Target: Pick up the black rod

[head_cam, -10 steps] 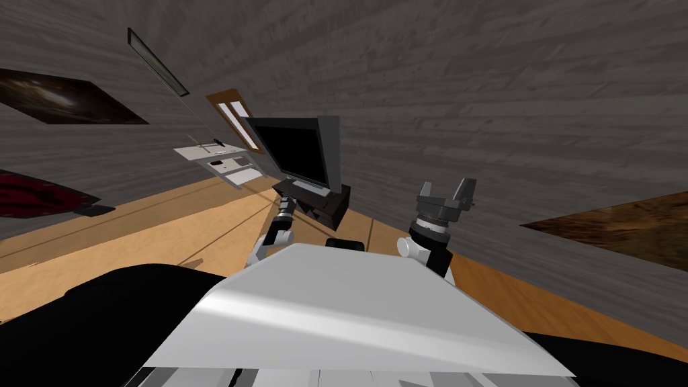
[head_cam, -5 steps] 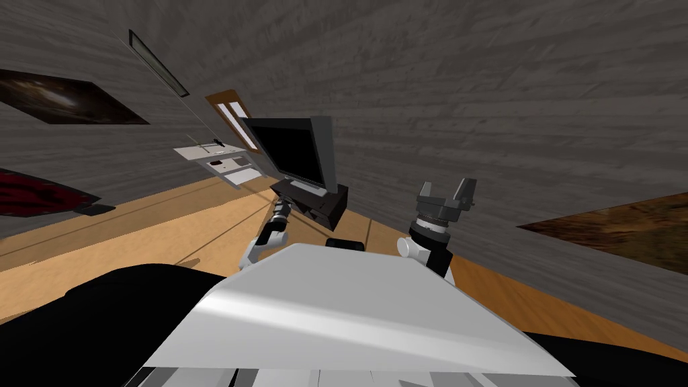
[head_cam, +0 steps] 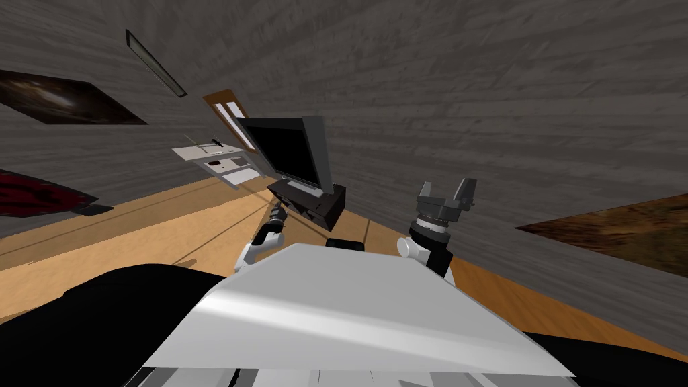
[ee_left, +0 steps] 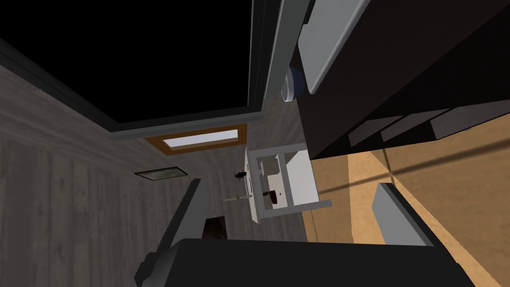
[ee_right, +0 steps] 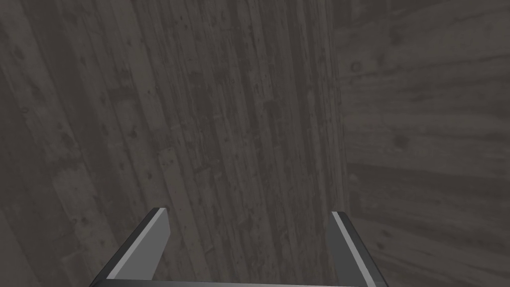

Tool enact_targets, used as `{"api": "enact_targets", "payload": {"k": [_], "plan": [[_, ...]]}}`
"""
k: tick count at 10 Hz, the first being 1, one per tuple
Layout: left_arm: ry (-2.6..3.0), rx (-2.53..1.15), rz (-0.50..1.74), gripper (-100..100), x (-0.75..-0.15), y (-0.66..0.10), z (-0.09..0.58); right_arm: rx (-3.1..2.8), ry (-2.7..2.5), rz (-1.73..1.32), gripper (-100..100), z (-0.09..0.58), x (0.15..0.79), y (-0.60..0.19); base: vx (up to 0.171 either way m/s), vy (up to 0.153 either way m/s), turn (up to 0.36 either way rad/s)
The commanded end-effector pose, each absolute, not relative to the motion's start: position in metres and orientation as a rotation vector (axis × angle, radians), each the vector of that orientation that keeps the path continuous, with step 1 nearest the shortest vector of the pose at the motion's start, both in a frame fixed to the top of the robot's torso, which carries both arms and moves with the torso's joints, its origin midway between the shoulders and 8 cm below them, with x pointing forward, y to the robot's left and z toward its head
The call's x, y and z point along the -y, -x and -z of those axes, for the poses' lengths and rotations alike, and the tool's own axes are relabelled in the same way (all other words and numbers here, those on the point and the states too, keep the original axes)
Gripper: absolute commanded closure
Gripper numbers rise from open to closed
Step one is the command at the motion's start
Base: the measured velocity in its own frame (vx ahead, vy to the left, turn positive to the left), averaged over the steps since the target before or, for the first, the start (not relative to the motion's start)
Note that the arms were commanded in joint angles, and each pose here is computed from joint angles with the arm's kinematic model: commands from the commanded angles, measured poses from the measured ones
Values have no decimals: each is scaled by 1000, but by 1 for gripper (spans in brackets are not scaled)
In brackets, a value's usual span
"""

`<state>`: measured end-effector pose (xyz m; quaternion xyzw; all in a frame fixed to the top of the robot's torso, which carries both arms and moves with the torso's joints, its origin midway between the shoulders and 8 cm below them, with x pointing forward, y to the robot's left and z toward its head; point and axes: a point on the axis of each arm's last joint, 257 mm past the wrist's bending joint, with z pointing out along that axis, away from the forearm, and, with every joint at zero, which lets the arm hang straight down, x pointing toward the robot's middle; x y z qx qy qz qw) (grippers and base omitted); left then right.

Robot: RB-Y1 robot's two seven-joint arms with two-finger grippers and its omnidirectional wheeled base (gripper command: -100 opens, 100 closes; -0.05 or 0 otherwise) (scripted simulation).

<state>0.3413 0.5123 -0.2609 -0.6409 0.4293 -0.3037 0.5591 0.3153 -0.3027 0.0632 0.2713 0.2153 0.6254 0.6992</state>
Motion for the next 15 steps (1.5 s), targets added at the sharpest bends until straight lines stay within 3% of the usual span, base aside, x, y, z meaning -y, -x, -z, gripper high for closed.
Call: {"api": "enact_targets", "payload": {"k": [1,15], "plan": [[1567,-1010,690,-100,-521,-332,275,-480,-605,-1394,0,-63,303,-315,29,-82,10],[2148,-823,480,-100,-576,-228,400,-480,-604,-1393,0,-63,303,-315,58,-60,-9]]}}
